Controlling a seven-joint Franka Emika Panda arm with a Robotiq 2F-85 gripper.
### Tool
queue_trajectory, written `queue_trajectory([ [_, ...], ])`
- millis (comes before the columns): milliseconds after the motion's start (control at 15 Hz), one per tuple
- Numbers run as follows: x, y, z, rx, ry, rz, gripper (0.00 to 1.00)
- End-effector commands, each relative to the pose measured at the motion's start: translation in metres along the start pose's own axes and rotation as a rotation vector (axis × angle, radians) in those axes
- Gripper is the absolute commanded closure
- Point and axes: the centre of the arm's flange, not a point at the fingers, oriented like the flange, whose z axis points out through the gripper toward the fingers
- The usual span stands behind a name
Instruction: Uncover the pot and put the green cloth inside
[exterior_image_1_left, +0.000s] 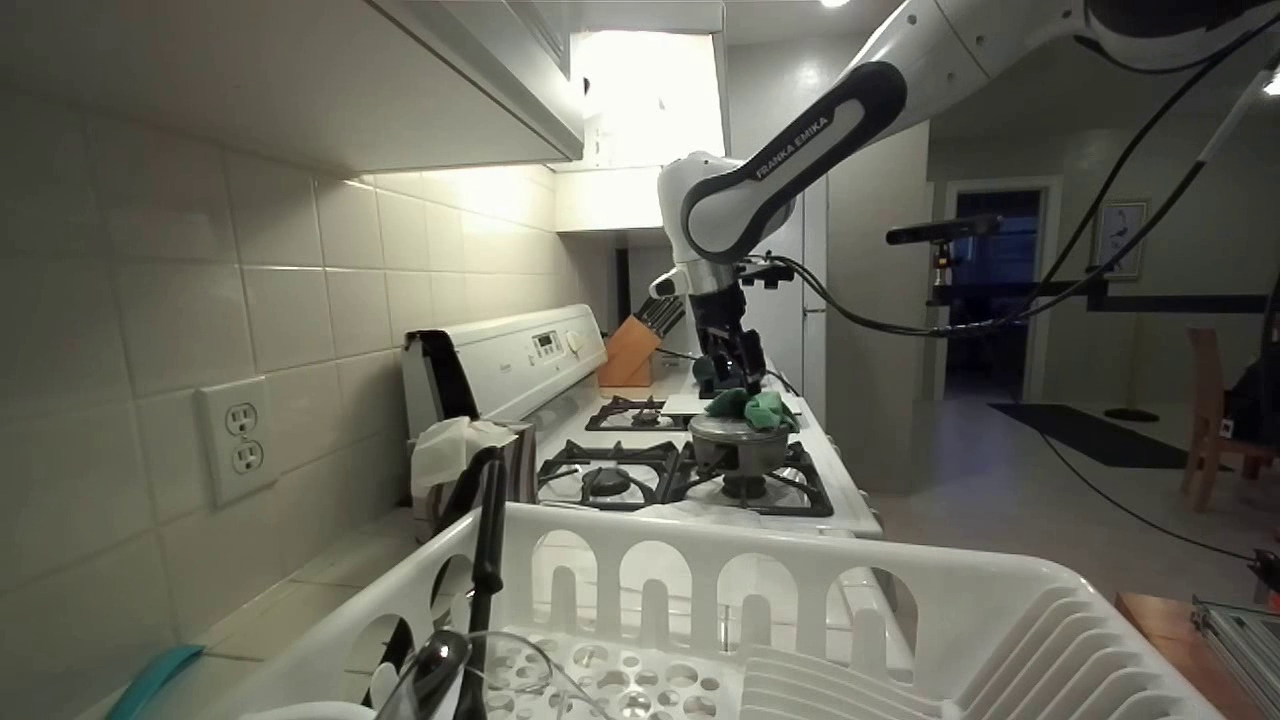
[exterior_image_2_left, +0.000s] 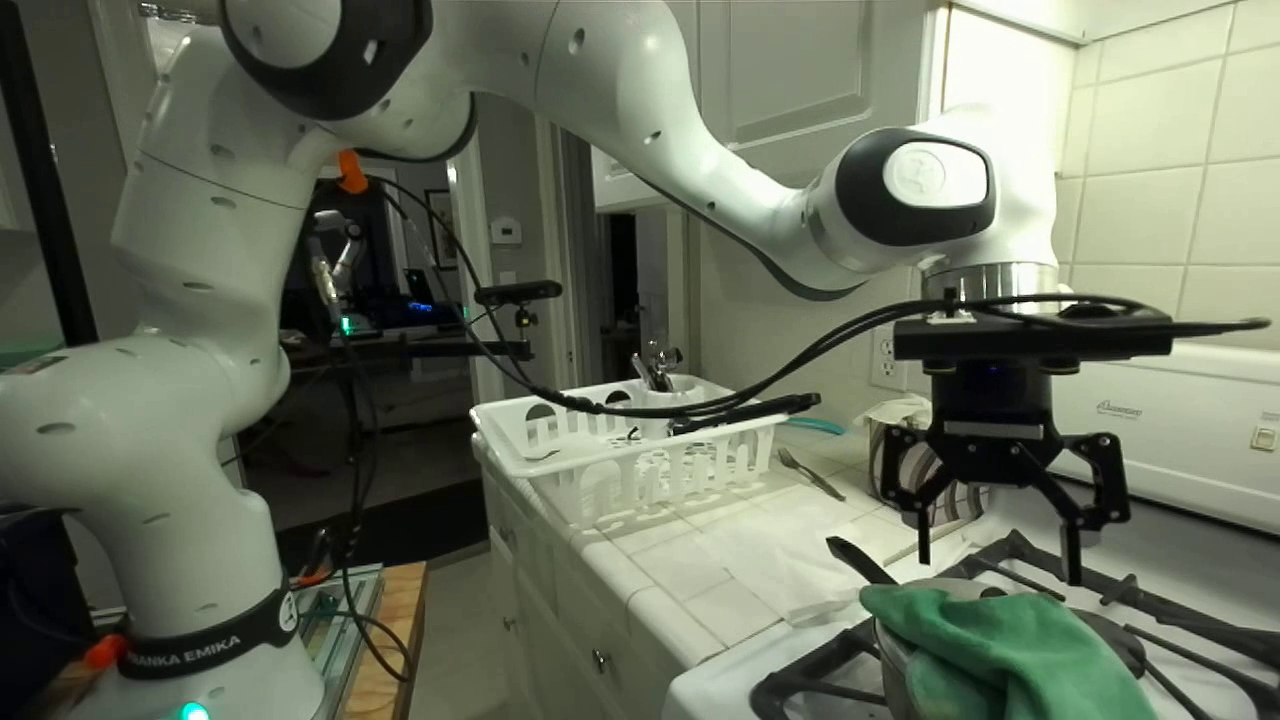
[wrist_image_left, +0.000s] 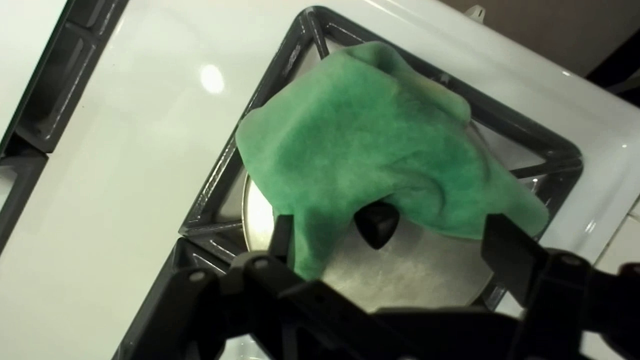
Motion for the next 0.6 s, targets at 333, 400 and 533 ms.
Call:
queue_trajectory([
  [333,0.0164,0.0183,0.0119,0.024,-0.022,-0.023,0.45],
  [400,0.0167,0.0179,0.0121,0.023,-0.024,-0.023,0.51],
  [533,0.0168,0.0177,0.0115,0.022,-0.026,-0.022,0.66],
])
